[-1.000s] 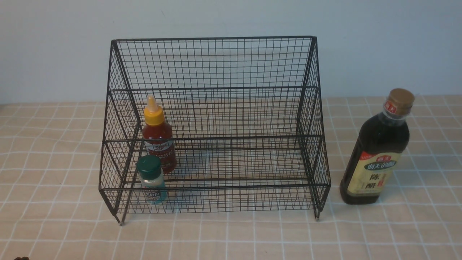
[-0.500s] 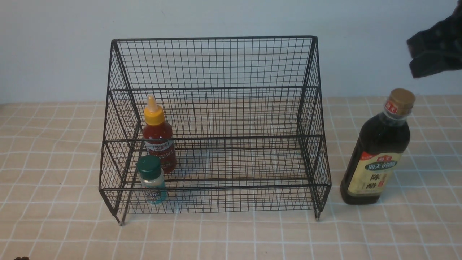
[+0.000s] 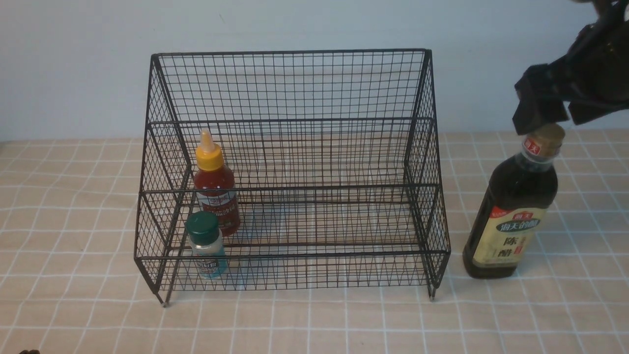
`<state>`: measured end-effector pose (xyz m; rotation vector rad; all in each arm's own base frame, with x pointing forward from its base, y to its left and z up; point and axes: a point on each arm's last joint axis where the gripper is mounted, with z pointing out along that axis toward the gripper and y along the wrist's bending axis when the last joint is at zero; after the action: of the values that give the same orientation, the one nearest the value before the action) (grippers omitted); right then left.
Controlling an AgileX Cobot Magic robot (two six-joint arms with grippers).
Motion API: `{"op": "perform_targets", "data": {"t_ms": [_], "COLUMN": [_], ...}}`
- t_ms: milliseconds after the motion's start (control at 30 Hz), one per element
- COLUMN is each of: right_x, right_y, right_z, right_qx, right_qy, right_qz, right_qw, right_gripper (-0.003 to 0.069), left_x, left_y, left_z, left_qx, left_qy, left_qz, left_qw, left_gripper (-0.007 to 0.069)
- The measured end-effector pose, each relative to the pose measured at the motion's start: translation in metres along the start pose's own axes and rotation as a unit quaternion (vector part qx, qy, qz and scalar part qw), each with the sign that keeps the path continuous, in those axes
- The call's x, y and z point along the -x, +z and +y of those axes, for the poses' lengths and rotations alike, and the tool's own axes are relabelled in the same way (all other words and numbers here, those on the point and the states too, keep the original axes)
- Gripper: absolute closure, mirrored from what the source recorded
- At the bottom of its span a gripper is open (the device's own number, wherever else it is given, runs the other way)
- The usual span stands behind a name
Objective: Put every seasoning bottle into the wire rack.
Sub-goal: Use the right arm to grab the condiment bottle closest to it, then use the right arm to put the condiment bottle back on the shelf
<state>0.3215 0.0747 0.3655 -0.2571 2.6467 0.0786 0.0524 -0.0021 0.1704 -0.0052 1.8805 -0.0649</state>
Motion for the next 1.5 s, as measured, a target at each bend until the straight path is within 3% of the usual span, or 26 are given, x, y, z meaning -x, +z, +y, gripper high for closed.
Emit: {"op": "perform_targets", "data": {"t_ms": [233, 367, 400, 1500], "right_x": [0.002, 0.003, 0.003, -0.007], "right_y": [0.019, 0.022, 0.022, -0.015], "right_z": [0.000, 0.003, 0.005, 0.002], "right_qx": [0.000, 0.016, 0.023, 0.014], "right_qy": [0.000, 0.008, 0.010, 0.004], "right_qz": [0.023, 0.028, 0.027, -0.001], "right_qw": [1.000, 0.999, 0.999, 1.000], "right_gripper": [0.0113, 0.0258, 0.0344, 0.0341], "left_x": [0.000, 0.000, 0.000, 0.000], "left_y": [0.000, 0.000, 0.000, 0.000], "left_z": [0.000, 0.000, 0.000, 0.000], "left_qx": [0.000, 0.000, 0.000, 0.000], "left_qy": [0.000, 0.000, 0.000, 0.000], "left_qz": [0.000, 0.000, 0.000, 0.000], "left_qw": [1.000, 1.000, 1.000, 1.000], "left_gripper": [0.0632, 0.0632, 0.0632, 0.0632]}}
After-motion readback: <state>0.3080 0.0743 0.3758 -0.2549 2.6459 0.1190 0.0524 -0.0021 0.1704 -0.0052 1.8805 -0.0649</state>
